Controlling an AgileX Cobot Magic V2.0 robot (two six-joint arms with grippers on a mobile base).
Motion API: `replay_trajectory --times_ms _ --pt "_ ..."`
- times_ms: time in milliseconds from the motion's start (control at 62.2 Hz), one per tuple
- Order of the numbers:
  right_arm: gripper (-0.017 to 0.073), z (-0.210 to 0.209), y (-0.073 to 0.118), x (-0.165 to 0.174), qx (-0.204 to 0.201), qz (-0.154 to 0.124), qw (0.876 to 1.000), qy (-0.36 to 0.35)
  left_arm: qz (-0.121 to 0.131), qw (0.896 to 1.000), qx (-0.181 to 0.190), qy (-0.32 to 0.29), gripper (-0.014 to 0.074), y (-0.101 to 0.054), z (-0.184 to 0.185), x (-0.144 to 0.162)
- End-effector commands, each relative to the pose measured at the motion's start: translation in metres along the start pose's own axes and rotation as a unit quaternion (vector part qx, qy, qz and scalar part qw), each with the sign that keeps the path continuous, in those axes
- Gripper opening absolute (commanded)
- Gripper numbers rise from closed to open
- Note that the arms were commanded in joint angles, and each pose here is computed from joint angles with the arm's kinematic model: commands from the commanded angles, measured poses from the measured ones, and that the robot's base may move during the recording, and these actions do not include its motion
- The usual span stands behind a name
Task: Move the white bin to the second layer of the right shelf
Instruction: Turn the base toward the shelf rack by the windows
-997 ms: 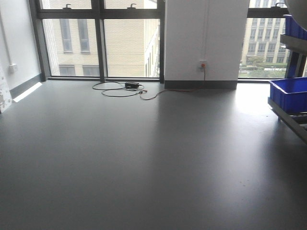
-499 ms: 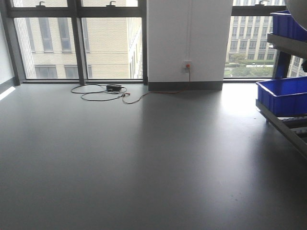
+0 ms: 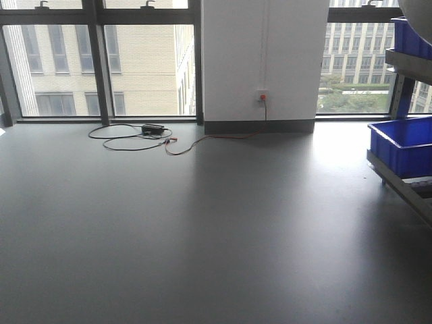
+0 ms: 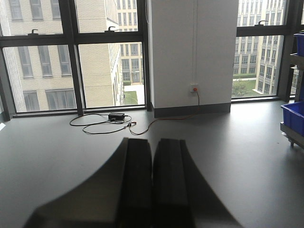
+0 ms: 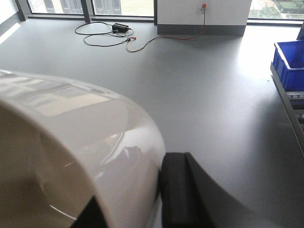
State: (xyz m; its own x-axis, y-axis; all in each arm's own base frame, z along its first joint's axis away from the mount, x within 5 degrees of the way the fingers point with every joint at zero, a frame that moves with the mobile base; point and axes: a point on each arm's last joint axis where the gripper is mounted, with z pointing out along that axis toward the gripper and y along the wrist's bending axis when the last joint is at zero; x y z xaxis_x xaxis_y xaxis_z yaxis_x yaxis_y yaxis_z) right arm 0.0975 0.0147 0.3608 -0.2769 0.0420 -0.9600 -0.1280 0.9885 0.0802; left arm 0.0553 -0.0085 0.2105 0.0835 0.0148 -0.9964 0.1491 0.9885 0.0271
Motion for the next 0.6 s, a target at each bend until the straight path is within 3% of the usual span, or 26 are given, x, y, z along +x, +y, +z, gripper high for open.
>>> replay_trajectory --times_ms 0,579 --pt "0.0052 -0.0055 0.0008 -0.0186 -0.001 -0.002 0.998 -0.069 -0.006 0.999 -0.003 -0.033 0.0085 0.0004 -0.0005 0.0026" --pt "0.0052 -0.0051 0.0007 -0.0187 -0.001 -0.002 0.998 -0.068 -0.006 0.999 -0.003 -0.033 0.0085 0.0004 -0.0005 0.0026"
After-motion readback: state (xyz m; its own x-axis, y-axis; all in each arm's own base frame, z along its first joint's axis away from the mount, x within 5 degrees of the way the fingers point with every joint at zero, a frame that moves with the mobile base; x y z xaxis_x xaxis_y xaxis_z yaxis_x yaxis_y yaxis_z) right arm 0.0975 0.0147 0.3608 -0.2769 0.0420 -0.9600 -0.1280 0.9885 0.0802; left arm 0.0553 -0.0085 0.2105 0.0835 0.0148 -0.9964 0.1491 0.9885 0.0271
